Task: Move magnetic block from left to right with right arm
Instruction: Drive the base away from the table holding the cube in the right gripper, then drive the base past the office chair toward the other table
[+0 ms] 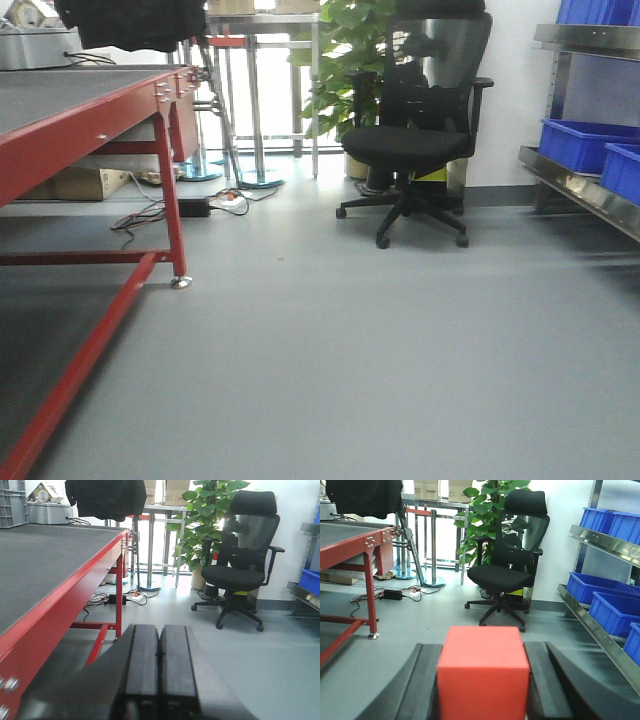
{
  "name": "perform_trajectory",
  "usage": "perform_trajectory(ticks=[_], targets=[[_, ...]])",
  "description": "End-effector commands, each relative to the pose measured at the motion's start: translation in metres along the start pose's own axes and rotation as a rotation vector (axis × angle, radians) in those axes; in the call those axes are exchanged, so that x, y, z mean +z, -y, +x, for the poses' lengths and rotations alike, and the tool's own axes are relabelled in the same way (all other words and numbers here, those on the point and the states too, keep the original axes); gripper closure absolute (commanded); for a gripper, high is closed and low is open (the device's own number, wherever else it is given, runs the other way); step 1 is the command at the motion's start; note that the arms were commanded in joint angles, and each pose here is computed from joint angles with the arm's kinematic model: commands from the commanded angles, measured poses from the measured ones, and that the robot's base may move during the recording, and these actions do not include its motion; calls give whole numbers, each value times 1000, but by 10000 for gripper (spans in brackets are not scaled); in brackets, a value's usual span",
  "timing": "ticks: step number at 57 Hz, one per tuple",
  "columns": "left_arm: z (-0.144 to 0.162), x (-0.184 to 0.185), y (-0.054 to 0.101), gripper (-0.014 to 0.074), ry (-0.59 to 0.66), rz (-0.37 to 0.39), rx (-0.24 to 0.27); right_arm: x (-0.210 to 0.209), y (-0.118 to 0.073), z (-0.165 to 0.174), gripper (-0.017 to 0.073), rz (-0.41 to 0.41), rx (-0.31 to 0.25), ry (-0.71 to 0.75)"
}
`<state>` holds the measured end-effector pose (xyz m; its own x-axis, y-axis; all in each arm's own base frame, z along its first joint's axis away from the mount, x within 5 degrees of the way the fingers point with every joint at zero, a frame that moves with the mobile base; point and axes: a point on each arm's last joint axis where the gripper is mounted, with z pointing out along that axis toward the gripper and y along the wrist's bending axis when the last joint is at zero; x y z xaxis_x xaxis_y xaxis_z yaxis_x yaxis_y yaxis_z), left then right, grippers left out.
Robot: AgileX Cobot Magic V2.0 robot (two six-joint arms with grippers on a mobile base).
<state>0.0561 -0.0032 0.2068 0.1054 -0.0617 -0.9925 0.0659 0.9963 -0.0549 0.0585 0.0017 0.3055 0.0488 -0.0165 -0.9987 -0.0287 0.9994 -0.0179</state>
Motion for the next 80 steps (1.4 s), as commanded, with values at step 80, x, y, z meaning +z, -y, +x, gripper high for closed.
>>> perform_trajectory(ticks=[80], targets=[[-6,-1,-1,720,93,-6,-2,0,1,-17,253,10,-22,104]])
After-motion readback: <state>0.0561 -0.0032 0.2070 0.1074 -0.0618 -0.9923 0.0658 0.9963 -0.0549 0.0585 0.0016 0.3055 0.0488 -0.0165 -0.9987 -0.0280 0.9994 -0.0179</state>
